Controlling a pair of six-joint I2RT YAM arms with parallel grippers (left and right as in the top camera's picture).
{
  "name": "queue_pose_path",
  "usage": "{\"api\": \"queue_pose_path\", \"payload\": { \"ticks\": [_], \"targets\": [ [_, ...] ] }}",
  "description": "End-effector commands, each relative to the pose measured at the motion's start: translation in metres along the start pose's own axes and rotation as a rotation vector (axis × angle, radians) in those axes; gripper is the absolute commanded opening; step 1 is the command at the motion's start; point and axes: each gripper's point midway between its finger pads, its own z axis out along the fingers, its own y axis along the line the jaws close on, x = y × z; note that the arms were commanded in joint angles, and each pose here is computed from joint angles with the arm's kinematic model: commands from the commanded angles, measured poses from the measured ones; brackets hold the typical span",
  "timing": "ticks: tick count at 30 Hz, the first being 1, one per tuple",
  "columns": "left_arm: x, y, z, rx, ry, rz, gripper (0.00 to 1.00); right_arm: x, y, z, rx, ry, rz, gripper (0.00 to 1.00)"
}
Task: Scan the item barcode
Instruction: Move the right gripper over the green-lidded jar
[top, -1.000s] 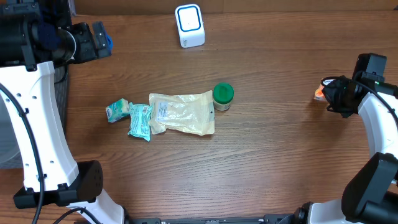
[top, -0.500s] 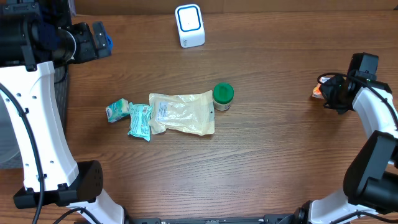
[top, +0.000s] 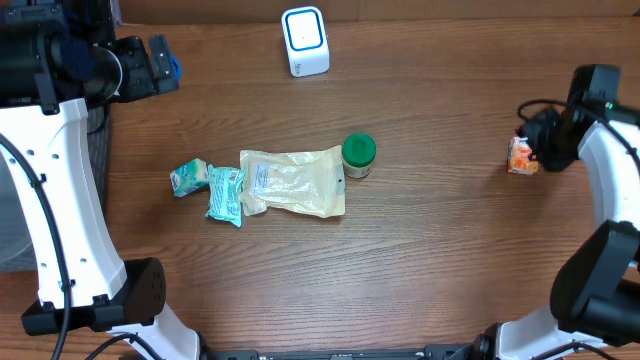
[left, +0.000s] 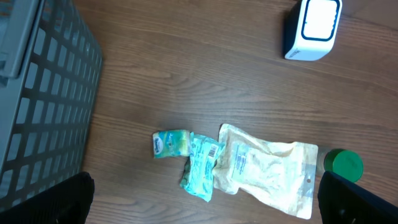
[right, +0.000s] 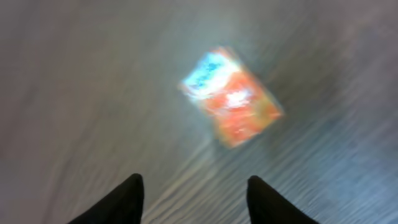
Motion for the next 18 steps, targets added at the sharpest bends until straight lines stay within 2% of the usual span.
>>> {"api": "queue_pose_path", "payload": {
  "ticks": [1,3,9,14,18],
  "targets": [
    [-0.001,-0.002,-0.001,-0.002,-0.005,0.023,1.00,0.012,0.063,-0.048,-0.217,0.004,-0.223,0.64],
    [-0.001,-0.002,-0.001,-0.002,-0.005,0.023,0.99,0.034,0.087,-0.055,-0.287,0.055,-0.328,0.77],
    [-0.001,-0.002,-0.001,-0.002,-0.005,0.023,1.00,0.113,0.139,-0.055,-0.359,0.152,-0.638,0.84],
    [-0.001,-0.002,-0.001,-0.002,-0.005,0.023,1.00,0.156,0.165,-0.042,-0.283,0.109,-0.801,0.96],
    [-0.001,-0.002,-0.001,-0.002,-0.005,0.023,1.00,0.188,0.179,-0.024,-0.261,0.129,-0.886,1.00]
  ]
}}
